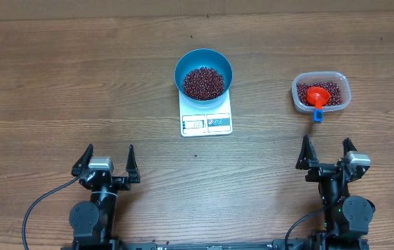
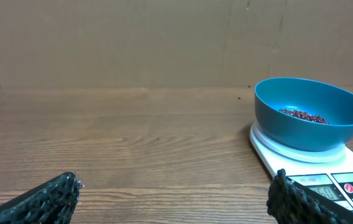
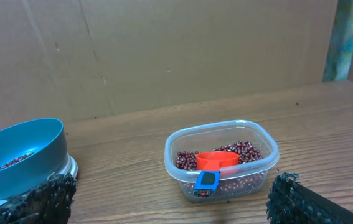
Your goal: Scoop item into bowl and weigh 150g on scale
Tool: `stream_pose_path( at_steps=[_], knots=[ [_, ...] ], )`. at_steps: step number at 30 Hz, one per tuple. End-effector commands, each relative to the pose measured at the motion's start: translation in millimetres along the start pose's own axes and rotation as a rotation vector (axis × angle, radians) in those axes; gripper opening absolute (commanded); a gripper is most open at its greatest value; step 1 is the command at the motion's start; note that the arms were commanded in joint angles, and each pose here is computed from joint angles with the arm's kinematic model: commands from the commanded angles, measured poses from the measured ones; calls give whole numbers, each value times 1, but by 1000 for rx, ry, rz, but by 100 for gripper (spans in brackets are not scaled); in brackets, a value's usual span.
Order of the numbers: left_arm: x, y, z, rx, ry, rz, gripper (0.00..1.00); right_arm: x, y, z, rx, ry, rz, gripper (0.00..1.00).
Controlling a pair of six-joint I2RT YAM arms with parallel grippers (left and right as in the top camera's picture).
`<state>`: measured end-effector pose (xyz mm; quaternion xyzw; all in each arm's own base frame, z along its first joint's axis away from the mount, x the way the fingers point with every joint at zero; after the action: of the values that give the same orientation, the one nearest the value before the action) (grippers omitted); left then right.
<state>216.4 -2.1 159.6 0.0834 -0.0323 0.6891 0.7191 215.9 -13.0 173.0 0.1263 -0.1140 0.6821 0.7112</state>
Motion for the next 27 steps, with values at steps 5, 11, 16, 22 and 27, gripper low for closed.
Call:
stream_pose_path(
  at_steps=[5, 11, 16, 22, 27],
  knots=[
    [2, 0, -1, -1, -9, 12, 99, 13, 0, -3, 5, 118, 95, 100],
    [2, 0, -1, -1, -9, 12, 100, 17, 1, -6, 21, 161, 125, 100],
    [2, 0, -1, -1, -9, 12, 100, 17, 1, -6, 23, 132, 125, 100],
    [2, 0, -1, -1, -9, 12, 100, 17, 1, -6, 21, 133, 126, 100],
    [2, 0, -1, -1, -9, 12, 100, 17, 1, -6, 20, 133, 126, 100]
  ],
)
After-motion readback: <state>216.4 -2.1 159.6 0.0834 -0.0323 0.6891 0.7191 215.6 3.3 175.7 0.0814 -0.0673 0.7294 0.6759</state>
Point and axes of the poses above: each gripper's point midway between its finger pads, its own y axis back along the fingers, its own x axis along the line the jaws close on, z = x × y, the point moved 3 cm from there along y, back along the fingers, and after that the axes turned 11 degrees about -y, right-handed, at the moved point
